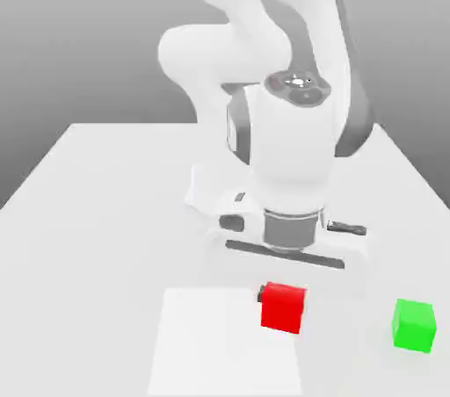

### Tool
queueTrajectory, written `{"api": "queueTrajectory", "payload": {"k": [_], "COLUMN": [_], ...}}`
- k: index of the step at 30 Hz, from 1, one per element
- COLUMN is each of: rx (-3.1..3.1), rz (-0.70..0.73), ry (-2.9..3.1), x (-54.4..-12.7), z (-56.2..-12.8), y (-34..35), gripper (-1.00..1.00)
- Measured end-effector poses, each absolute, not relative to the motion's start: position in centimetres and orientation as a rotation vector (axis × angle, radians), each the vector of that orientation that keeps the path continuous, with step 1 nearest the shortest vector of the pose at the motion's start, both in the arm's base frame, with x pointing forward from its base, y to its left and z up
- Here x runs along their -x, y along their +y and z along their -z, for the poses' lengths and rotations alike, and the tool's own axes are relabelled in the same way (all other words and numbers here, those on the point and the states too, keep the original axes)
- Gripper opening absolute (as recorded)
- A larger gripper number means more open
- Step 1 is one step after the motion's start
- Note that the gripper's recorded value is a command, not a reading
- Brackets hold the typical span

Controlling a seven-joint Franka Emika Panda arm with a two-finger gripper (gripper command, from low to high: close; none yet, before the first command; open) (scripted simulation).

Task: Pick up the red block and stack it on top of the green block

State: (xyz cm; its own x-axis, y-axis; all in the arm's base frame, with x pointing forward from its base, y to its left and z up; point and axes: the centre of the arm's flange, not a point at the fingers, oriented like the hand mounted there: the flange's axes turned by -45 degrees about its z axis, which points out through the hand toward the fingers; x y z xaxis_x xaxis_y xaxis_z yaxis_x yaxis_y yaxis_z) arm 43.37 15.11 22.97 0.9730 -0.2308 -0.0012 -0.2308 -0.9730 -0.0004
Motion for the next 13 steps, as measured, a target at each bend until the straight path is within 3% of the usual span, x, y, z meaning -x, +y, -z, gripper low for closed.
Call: {"api": "queueTrajectory", "payload": {"k": [4, 8, 9, 13], "rx": [3.131, 3.134, 3.134, 3.134], "rz": [0.000, 0.004, 0.003, 0.003], "ry": [0.239, 0.212, 0.210, 0.210], "x": [-40.4, -39.4, -39.3, -39.3], "z": [-24.1, -20.3, -19.0, -19.0], "y": [25.4, 27.9, 28.0, 28.0], "gripper": [-1.00, -1.00, 1.00, 1.00]}}
